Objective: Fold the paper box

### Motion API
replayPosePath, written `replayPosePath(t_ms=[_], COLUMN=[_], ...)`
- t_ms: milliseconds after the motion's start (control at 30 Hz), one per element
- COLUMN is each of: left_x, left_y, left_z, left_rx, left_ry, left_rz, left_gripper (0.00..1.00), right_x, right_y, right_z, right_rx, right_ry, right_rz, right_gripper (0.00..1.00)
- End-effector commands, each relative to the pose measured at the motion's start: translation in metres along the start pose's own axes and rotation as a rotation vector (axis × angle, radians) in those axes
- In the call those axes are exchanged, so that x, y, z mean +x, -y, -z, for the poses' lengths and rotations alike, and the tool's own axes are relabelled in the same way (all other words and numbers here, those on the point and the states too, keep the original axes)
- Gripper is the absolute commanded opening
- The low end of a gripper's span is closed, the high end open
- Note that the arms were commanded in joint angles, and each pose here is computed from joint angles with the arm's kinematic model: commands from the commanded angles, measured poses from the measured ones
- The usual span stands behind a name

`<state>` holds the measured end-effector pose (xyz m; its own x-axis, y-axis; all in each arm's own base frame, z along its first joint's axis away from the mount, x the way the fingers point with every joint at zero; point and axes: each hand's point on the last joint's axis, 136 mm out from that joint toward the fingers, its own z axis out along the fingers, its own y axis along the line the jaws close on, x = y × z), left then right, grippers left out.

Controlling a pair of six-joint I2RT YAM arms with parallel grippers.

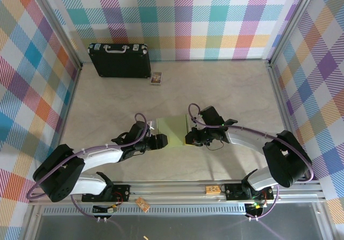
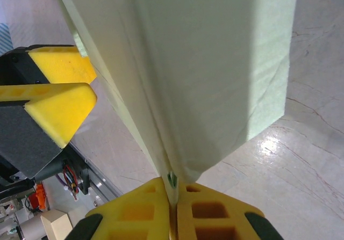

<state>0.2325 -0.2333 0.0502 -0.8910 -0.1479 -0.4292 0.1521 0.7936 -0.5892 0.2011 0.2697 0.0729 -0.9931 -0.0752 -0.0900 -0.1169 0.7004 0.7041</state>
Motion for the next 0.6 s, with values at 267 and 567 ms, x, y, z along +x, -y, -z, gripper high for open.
replayPosePath(t_ms=[267, 567], left_x=[0.009, -0.001], left_y=[0.037, 0.038], left_z=[0.0, 0.024], left_rx=[0.197, 0.204], left_ry=[-0.058, 0.028], left_rz=[0.027, 0.094], left_gripper=[0.61, 0.51], right_x=[0.003, 0.003], right_y=[0.002, 0.005], right_z=[-0.005, -0.006], right_rx=[-0.006, -0.005], right_ry=[-0.022, -0.022], right_rz=[-0.001, -0.004], right_gripper=[0.09, 0.09])
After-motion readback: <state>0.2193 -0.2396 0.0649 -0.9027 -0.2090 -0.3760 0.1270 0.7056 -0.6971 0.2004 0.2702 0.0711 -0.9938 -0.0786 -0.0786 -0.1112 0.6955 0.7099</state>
